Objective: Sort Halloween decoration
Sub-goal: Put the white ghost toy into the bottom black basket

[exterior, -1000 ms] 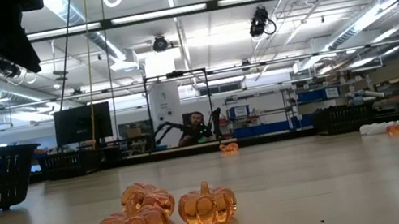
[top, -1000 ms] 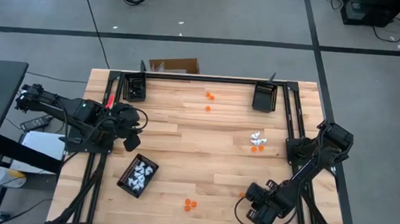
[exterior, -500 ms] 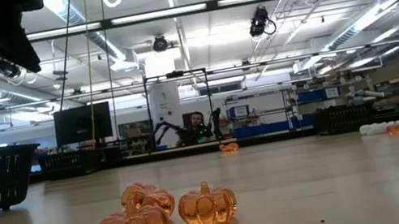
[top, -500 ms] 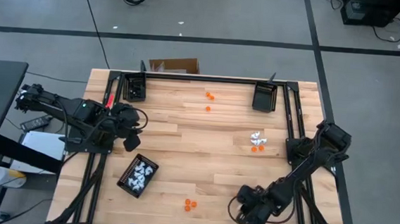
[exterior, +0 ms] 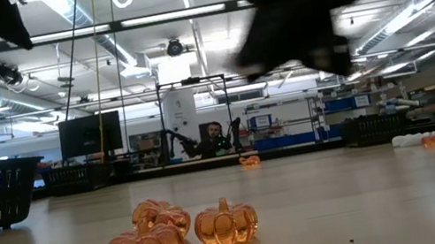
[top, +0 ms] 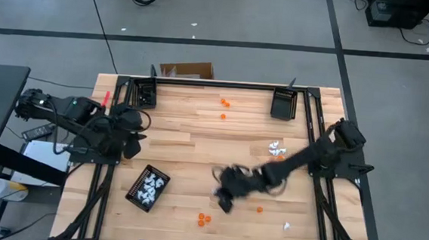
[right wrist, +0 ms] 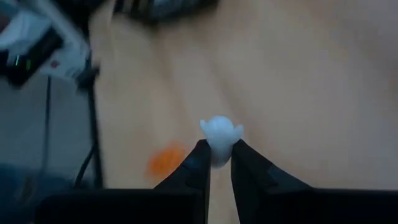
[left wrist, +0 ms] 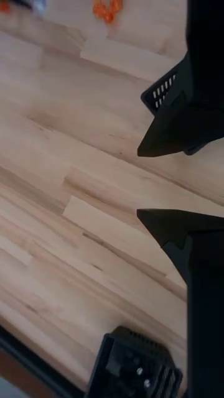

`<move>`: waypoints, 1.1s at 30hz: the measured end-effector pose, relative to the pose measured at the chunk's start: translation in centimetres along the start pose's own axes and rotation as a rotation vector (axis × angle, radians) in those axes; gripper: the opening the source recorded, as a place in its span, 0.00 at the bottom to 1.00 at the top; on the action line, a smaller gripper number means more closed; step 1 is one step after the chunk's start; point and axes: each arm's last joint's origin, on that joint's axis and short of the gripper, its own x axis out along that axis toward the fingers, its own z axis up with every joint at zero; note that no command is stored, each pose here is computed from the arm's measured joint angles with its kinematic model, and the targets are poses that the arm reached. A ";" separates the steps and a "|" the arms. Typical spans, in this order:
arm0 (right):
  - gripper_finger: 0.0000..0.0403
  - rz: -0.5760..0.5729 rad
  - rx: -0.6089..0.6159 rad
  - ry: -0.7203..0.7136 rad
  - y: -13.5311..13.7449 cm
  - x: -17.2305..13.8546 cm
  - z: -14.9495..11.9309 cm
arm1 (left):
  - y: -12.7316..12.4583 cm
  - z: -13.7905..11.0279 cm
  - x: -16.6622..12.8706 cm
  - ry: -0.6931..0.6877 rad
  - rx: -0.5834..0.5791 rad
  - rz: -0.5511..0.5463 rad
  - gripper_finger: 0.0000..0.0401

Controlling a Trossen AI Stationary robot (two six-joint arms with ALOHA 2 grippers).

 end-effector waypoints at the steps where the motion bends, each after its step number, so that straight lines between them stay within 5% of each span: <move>1: 0.12 -0.004 -0.020 -0.034 -0.5 0.2 1.4 | 0.1 0.2 -0.4 -0.005 0.004 -0.004 0.39; 11: 0.12 0.038 -0.149 -0.324 -3.1 0.5 12.3 | 0.3 0.6 -1.5 -0.014 0.029 -0.009 0.39; 18: 0.13 0.111 -0.224 -0.302 -0.9 6.2 16.0 | 0.4 0.5 -1.5 -0.008 0.026 -0.005 0.39; 28: 0.13 0.242 -0.280 -0.213 1.7 13.0 16.6 | 0.5 0.5 -1.6 -0.026 0.007 0.009 0.39; 33: 0.19 0.206 -0.287 -0.154 1.1 15.7 15.3 | 0.6 0.7 -1.6 -0.079 -0.023 0.072 0.39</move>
